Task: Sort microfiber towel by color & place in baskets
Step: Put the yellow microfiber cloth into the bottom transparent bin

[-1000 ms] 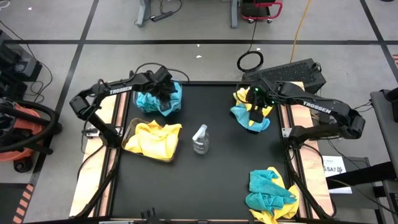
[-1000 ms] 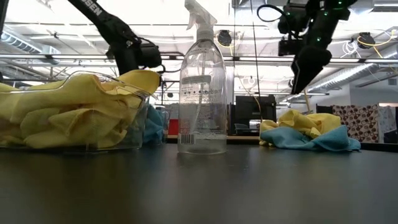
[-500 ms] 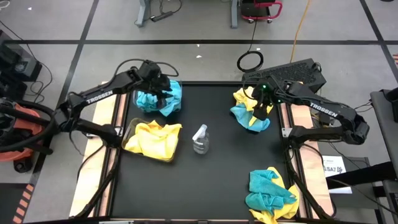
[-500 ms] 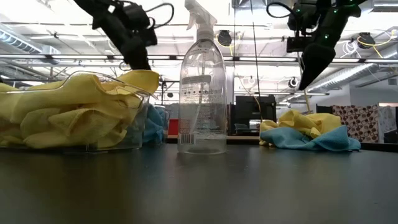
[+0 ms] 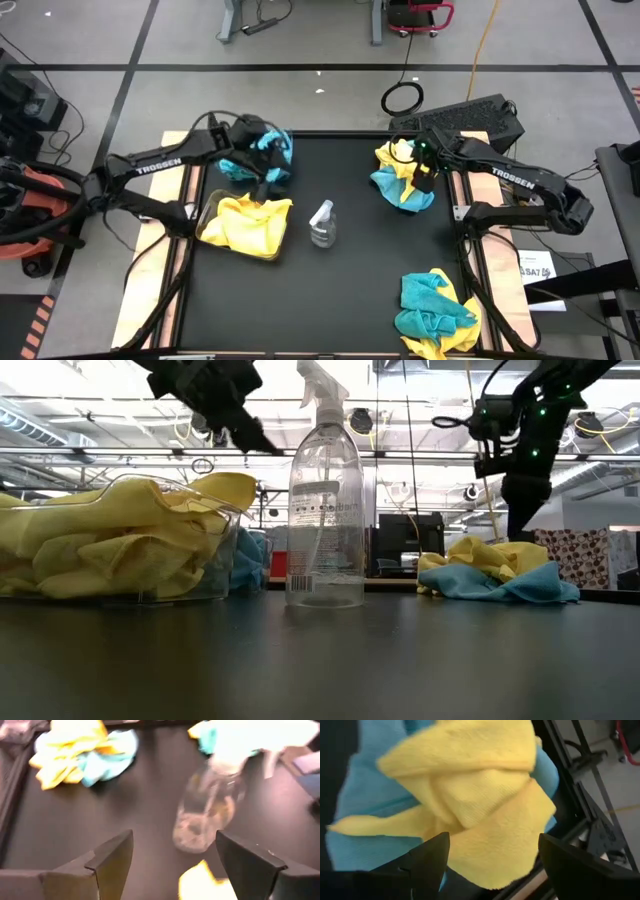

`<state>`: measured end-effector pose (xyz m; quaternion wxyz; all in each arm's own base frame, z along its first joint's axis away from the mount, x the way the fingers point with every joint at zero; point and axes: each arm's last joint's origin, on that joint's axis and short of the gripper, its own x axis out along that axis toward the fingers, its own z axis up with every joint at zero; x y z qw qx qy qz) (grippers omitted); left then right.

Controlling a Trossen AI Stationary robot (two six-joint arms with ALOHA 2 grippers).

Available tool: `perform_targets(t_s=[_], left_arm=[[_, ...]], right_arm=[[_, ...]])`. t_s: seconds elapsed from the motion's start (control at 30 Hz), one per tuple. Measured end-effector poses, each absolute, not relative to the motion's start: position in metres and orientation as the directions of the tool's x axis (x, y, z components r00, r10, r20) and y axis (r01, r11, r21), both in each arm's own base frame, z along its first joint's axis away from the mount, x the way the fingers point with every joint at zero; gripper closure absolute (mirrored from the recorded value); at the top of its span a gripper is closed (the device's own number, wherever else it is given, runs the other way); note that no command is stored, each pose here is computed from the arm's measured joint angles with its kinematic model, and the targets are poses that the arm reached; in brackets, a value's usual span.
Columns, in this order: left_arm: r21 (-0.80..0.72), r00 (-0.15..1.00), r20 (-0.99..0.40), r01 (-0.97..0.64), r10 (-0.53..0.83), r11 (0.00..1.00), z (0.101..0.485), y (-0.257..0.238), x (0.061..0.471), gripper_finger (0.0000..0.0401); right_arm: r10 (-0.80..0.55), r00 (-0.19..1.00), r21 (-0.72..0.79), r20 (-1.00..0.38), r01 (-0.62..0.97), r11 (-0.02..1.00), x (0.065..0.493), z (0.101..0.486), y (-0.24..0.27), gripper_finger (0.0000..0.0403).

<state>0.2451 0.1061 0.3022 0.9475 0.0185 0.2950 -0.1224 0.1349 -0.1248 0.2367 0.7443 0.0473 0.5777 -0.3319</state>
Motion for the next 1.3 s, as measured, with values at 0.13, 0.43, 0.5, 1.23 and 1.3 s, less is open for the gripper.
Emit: perform_targets(t_s=[0.13, 0.43, 0.5, 1.23, 1.3], left_arm=[[0.001, 0.803, -0.524, 0.336, -0.286, 0.942, 0.300, 0.084, 0.259, 0.0111], [0.056, 0.819, -0.436, 0.440, -0.375, 0.896, 0.274, 0.044, 0.274, 0.0111], [0.054, 0.822, -0.416, 0.449, -0.388, 0.892, 0.269, 0.039, 0.275, 0.0111], [0.104, 0.834, -0.420, 0.436, -0.358, 0.894, 0.249, 0.016, 0.275, 0.0111], [0.097, 0.829, -0.429, 0.437, -0.358, 0.894, 0.248, 0.016, 0.274, 0.0111]], right_arm=[[-0.452, 0.075, -0.327, -0.889, 0.587, 0.740, 0.131, 0.233, -0.127, 0.0105], [-0.455, 0.060, -0.318, -0.889, 0.634, 0.705, 0.125, 0.228, -0.133, 0.0105], [-0.456, 0.056, -0.317, -0.888, 0.644, 0.697, 0.124, 0.228, -0.135, 0.0105], [-0.354, 0.066, -0.220, -0.933, 0.673, 0.706, 0.140, 0.201, -0.154, 0.0218], [-0.354, 0.061, -0.225, -0.933, 0.670, 0.708, 0.140, 0.201, -0.154, 0.0276]])
